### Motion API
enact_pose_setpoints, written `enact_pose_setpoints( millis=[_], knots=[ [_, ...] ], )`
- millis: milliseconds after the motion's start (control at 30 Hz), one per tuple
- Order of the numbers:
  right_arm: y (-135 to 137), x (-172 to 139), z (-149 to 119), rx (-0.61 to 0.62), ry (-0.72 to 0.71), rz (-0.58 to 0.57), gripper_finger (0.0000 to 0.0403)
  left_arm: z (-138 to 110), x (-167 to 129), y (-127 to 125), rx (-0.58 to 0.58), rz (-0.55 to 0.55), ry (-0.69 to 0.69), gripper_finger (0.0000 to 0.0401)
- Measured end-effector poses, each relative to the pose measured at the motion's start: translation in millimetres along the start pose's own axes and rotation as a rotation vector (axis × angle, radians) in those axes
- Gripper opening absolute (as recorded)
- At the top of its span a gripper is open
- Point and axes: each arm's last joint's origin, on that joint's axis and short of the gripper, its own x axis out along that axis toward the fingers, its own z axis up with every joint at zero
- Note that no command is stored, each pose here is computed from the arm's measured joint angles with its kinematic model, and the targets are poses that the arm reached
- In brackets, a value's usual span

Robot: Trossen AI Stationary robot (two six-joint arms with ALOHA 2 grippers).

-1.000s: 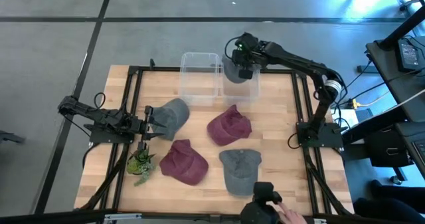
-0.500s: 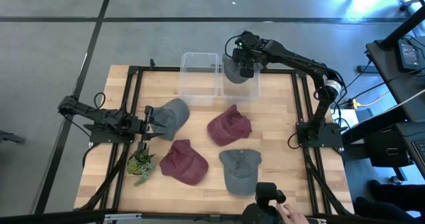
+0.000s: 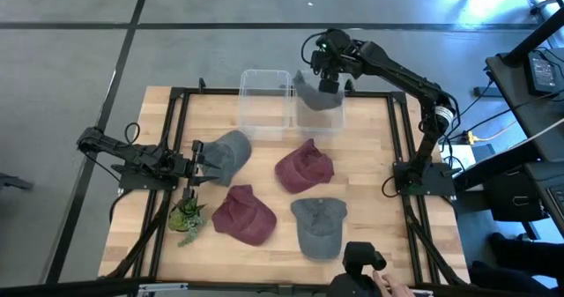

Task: Pick & Place hat
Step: Put the top right black cap into the right transparent bin

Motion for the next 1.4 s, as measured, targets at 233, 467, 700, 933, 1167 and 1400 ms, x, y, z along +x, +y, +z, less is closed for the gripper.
enact_pose_setpoints(
  millis=[233,467,700,933,1167,1400],
  knots=[
    [0.1,-7.8,0.5,0.004,-0.005,-0.023,0.0179,0.1,0.0,0.0,0.000,0.000,0.000,0.0127],
    [3.6,-41.6,1.7,0.036,-0.081,-0.035,0.0179,0.1,0.0,0.0,0.000,0.000,0.000,0.0127],
    [20.7,-79.4,-7.1,0.116,-0.115,0.113,0.0179,0.0,0.0,0.0,0.001,0.000,0.000,0.0127],
    [42.4,-104.6,-17.0,0.197,-0.172,0.415,0.0179,0.0,0.0,0.0,0.001,0.000,0.000,0.0127],
    [97.6,-108.6,-26.5,0.229,-0.223,0.489,0.0179,0.0,0.0,0.0,0.001,0.000,0.000,0.0127],
    [171.2,-122.0,-68.2,0.275,-0.436,0.530,0.0179,0.1,0.0,0.0,-0.007,0.000,0.000,0.0127]
  ],
)
